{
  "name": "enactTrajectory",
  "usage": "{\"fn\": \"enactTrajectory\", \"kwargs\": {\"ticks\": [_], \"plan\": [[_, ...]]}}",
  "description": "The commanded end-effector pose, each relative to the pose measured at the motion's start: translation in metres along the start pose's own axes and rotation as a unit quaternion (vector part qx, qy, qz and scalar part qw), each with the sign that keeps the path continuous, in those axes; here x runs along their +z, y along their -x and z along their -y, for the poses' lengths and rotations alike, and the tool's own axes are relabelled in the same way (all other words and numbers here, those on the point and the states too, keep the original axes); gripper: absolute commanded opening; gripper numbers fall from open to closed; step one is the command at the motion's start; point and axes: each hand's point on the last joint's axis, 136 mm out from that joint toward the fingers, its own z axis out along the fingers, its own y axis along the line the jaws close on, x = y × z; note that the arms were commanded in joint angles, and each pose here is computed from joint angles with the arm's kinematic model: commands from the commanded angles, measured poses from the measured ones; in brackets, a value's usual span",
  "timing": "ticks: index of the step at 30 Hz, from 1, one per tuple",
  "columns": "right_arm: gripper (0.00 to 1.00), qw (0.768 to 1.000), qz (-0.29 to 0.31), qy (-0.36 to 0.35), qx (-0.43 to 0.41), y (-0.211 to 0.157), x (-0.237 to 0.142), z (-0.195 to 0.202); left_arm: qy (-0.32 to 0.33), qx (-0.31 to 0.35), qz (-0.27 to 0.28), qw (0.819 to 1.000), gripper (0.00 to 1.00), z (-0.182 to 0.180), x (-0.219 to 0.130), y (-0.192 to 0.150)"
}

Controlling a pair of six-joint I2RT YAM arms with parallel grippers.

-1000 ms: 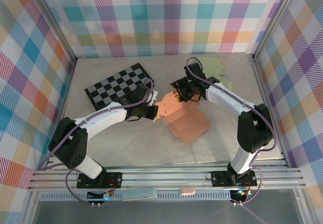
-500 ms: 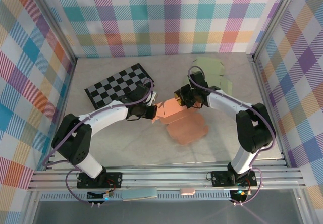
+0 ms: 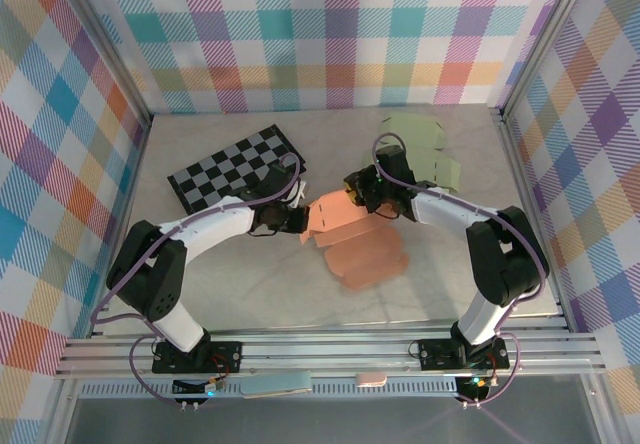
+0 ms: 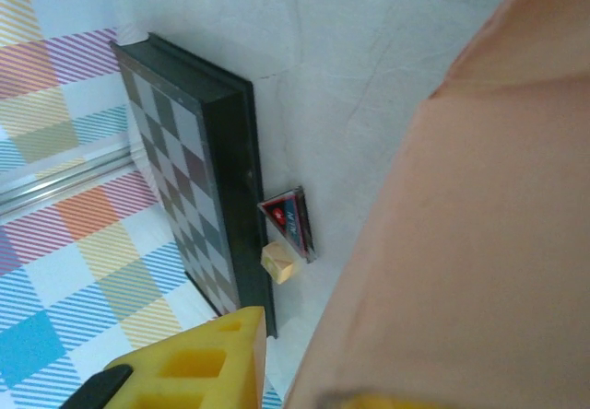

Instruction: Fold the paper box

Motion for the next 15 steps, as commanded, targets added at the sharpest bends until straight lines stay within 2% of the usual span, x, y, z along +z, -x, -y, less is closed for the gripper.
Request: {"fn": "enactTrajectory", "kwargs": {"ticks": [1, 9, 15], "plan": [[0.25, 0.999, 0.011, 0.052, -0.008, 0.002, -0.013, -0.027, -0.006, -0.012, -0.01, 1.0, 0.0, -0.001, -0.001, 0.003], [0.24, 0.999, 0.006, 0.044, -0.004, 0.002, -0.005, -0.015, -0.007, -0.015, -0.014, 1.0, 0.0, -0.002, 0.001, 0.004], [0.12, 0.999, 0.014, 0.033, -0.005, 0.005, -0.002, -0.008, -0.006, -0.021, -0.015, 1.0, 0.0, -0.005, 0.0, 0.005]]}}
